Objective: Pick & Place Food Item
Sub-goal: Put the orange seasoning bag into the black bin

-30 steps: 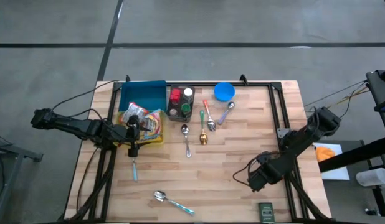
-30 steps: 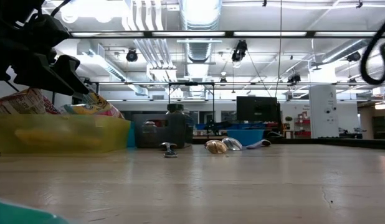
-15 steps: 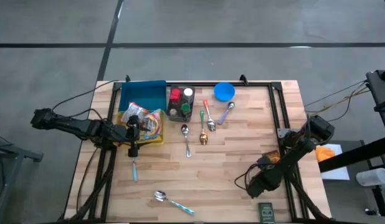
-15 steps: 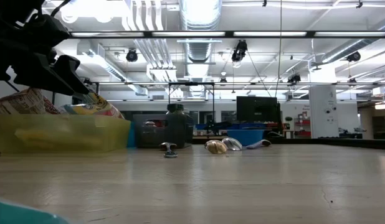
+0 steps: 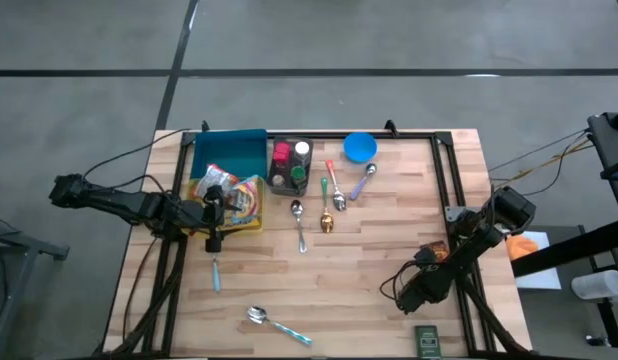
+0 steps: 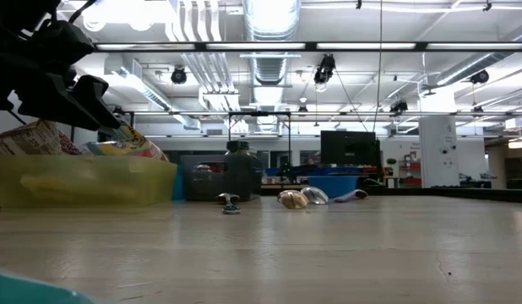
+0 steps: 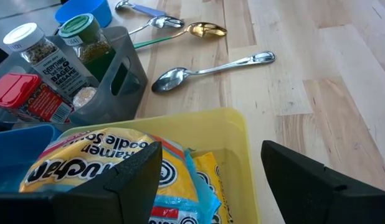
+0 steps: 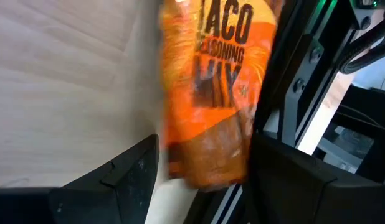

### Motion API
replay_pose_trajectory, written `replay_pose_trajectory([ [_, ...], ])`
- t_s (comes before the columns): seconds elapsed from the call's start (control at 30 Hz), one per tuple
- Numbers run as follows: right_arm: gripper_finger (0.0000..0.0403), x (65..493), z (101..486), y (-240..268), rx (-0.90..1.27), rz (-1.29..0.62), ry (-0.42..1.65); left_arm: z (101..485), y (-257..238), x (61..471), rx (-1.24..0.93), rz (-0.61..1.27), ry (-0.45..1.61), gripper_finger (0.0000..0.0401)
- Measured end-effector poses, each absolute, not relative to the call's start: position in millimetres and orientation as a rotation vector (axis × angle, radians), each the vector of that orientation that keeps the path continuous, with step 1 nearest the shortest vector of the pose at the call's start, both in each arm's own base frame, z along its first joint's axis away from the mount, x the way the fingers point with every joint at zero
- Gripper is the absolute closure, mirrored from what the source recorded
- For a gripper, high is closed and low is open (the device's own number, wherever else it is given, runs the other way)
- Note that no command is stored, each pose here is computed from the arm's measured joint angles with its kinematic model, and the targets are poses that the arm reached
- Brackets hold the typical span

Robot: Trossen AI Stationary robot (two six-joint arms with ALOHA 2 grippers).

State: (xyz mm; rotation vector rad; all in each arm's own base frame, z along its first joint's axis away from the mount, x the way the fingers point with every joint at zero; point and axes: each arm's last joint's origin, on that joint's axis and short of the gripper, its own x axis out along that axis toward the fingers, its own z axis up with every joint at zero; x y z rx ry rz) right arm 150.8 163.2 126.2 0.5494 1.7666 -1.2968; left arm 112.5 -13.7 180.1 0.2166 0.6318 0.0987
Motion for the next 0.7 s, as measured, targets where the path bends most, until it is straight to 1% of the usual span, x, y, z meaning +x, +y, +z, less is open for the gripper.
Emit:
replay_pose_trajectory([
  [0.27, 0.0145, 149.2, 126.5, 161.8, 0.561, -1.280, 1.767, 180.0, -13.7, 112.4, 0.219, 0.098, 0.633, 0.0130],
  [0.33, 0.0151, 149.2, 126.5, 161.8, 0.563, -1.278, 1.766, 179.9, -13.7, 112.4, 0.219, 0.098, 0.634, 0.0130],
  [0.43, 0.0180, 149.9, 125.9, 162.5, 0.572, -1.267, 1.764, 179.7, -13.7, 112.2, 0.220, 0.098, 0.637, 0.0130],
  [0.6, 0.0251, 150.3, 125.2, 162.7, 0.578, -1.264, 1.759, 179.7, -13.6, 112.2, 0.220, 0.098, 0.637, 0.0130],
  [0.7, 0.0287, 150.3, 125.1, 162.7, 0.576, -1.264, 1.758, 179.6, -13.7, 112.2, 0.220, 0.098, 0.637, 0.0130],
])
